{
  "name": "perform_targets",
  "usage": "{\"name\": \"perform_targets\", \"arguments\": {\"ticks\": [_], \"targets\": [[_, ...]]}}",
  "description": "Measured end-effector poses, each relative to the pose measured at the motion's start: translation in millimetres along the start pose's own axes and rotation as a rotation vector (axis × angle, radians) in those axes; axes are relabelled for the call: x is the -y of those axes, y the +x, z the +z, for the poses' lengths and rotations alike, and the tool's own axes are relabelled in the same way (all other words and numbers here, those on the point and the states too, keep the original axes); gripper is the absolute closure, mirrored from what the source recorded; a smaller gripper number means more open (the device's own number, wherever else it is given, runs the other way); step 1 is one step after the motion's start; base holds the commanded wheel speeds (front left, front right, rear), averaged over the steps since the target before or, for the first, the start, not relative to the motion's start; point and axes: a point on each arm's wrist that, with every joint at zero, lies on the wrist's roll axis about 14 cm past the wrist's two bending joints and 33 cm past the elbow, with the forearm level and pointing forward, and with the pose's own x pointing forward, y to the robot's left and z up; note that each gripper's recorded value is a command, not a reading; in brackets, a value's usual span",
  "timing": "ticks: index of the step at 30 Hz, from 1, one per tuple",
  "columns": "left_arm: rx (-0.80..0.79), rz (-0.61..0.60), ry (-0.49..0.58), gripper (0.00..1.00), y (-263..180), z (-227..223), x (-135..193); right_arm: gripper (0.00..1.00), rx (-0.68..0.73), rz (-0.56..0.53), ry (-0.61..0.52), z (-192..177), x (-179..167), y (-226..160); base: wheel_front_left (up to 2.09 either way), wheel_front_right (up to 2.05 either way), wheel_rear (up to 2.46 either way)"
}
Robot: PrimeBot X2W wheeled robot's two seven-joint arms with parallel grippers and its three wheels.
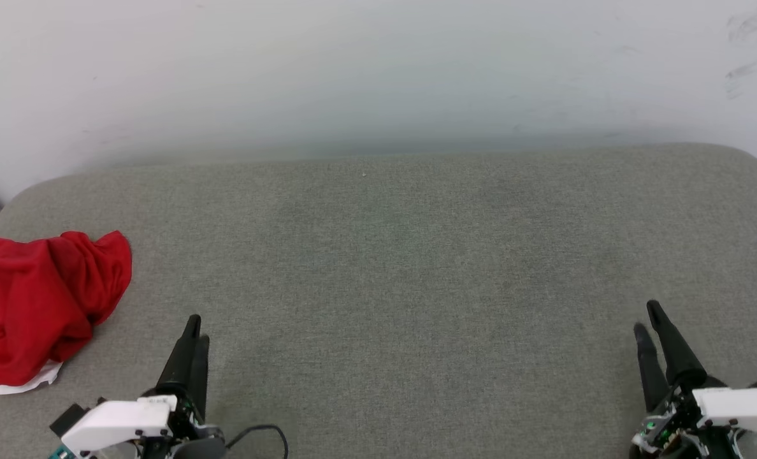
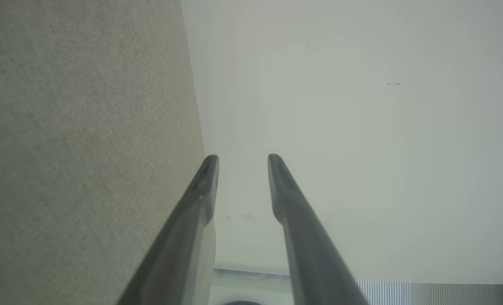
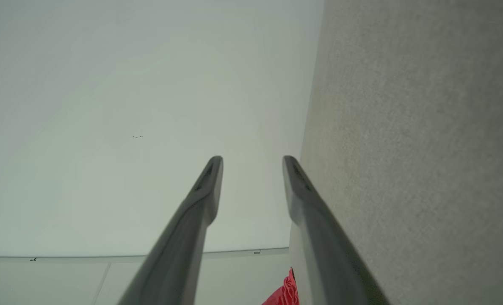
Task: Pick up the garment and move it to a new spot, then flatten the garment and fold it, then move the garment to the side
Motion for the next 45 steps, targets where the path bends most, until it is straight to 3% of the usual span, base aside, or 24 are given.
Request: {"name": "perform_targets", "arguments": {"ticks": [3,10,25,45], "targets": [[0.005,0.04,-0.005,0.0,-7,0,-14,0.0,0.009,-0.044,0.004,1,15,-7,0.0,0.0,0.0],[0.032,0.029,0.057,0.0,-6,4,-9,0.0,0.043,-0.046,-0.049,7,15,-8,0.0,0.0,0.0],[0.062,0.033,0.415,0.0,-3,4,9,0.0,0.079,0.019,-0.396,12,-11,-9,0.0,0.0,0.0],[0.093,0.067,0.802,0.0,-7,-1,11,0.0,0.068,0.072,-0.798,-2,-24,-14,0.0,0.0,0.0]]}}
